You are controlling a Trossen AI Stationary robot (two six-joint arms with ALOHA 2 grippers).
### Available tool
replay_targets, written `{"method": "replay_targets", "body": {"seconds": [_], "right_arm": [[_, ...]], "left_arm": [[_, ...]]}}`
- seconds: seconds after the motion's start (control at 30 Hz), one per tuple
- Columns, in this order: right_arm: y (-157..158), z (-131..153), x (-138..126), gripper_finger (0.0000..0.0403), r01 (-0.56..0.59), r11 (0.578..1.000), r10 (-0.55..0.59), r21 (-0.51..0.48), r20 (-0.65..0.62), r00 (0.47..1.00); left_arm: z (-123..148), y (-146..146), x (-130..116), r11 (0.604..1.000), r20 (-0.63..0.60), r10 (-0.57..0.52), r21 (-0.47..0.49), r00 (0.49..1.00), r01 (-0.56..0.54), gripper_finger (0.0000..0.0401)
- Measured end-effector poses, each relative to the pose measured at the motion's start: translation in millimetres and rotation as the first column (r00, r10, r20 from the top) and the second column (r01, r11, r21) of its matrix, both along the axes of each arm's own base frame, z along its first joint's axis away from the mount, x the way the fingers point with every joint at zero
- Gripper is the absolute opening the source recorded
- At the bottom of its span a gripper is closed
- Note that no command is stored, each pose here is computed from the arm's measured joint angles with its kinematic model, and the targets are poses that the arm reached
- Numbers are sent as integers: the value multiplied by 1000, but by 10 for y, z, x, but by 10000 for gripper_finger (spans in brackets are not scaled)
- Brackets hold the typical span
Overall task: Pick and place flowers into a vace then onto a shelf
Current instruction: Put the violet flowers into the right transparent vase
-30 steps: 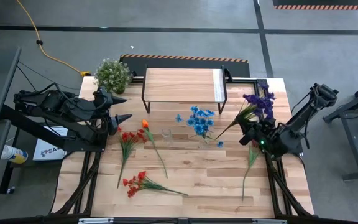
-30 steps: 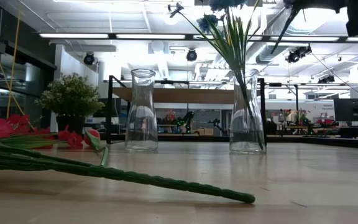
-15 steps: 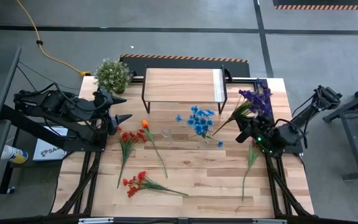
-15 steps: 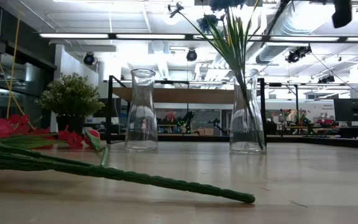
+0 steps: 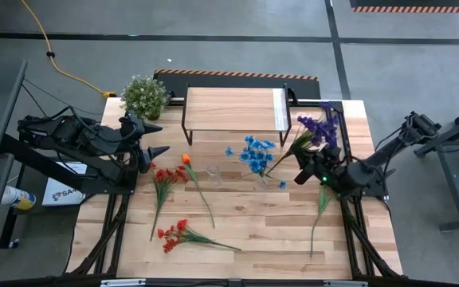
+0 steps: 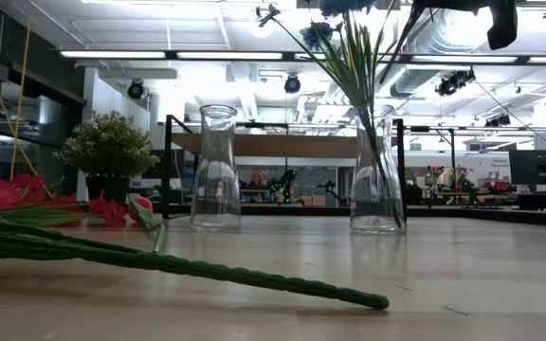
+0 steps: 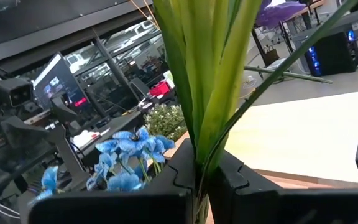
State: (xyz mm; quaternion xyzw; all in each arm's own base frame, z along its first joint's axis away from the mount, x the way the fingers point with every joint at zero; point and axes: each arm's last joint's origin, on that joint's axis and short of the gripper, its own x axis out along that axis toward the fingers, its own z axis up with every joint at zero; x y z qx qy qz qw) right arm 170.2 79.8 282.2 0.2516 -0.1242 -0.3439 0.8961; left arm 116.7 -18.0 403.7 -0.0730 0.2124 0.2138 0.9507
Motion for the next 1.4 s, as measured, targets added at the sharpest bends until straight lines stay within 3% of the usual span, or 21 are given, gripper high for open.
{"method": "replay_targets", "body": {"seconds": [0.87,1.4], "right_arm": [[107,-225,165,11,26,997,-35,-77,-117,992],[120,-276,176,18,-29,996,16,-84,-143,990]], "left_arm": [[1,1,0,1000,1,4,2,1000,-4,360],[1,1,-1,1000,1,3,3,1000,-3,360]]}}
